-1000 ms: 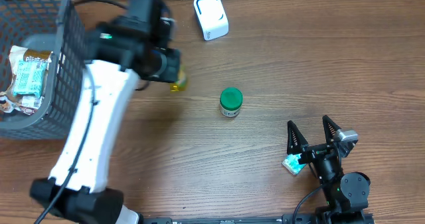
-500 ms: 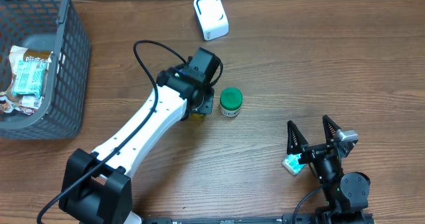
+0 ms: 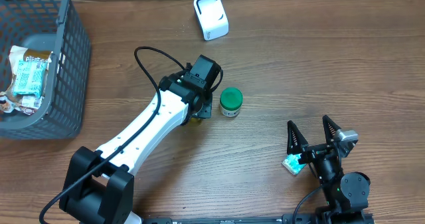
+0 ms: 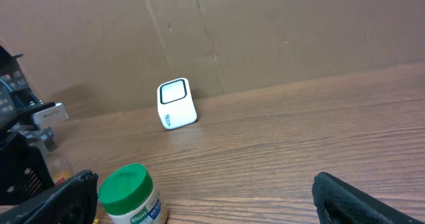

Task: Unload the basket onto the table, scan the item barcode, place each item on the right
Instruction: 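Place the yellow bottle upright left of the green jar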

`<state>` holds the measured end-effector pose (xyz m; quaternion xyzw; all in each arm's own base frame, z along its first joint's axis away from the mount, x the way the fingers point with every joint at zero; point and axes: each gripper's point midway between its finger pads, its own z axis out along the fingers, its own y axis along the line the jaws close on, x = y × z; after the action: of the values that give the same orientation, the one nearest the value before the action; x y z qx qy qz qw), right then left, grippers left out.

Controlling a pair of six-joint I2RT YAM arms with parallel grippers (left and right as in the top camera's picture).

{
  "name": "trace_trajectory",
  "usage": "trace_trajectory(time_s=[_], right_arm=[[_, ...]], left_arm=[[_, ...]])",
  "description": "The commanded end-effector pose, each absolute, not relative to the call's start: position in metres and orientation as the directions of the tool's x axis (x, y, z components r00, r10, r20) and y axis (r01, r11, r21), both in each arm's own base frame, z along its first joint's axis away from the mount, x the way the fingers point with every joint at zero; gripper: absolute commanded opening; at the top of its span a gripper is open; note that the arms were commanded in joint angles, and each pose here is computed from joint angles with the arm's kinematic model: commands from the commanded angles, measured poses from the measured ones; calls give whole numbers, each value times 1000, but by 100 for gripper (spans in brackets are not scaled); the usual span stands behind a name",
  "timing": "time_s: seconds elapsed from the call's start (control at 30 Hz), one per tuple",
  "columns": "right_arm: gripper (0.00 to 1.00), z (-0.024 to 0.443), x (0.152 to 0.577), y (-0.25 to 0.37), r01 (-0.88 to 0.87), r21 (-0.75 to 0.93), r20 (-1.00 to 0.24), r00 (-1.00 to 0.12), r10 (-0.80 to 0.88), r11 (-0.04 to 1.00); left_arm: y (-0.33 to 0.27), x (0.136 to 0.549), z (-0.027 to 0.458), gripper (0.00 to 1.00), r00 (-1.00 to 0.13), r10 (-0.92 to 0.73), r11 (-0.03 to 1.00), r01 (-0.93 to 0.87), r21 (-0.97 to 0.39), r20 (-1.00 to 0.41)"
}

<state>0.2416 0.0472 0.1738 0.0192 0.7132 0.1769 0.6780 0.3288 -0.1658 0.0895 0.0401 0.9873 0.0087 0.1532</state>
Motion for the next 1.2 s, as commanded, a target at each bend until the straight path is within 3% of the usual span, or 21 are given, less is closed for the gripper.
trace_trajectory(time_s=[0.0,0.13,0.43,0.57,0.83,0.93,1.17], right_arm=[[100,171,242,46,-209,284,-959,-79,273,936],[100,171,242,46,-209,284,-959,-79,273,936],[100,171,242,46,-209,284,-959,-79,273,936],[100,171,242,46,-209,284,-959,-79,273,936],[100,171,242,46,-209,284,-959,-79,273,936],[100,171,242,46,-209,284,-959,-79,273,936],[100,171,242,46,-209,284,-959,-79,273,936]], left_arm=[[-170,333,89,39,-947,63,998,62,11,-314],[-170,331,88,48,-950,61,998,61,10,-308],[-172,327,88,84,-955,65,998,69,-3,-289],[-175,338,112,96,-936,85,995,97,-18,-340],[-154,357,229,100,-878,144,988,151,22,-456],[-123,358,271,100,-857,167,985,123,122,-488],[-17,366,349,100,-794,129,906,-150,396,-594]])
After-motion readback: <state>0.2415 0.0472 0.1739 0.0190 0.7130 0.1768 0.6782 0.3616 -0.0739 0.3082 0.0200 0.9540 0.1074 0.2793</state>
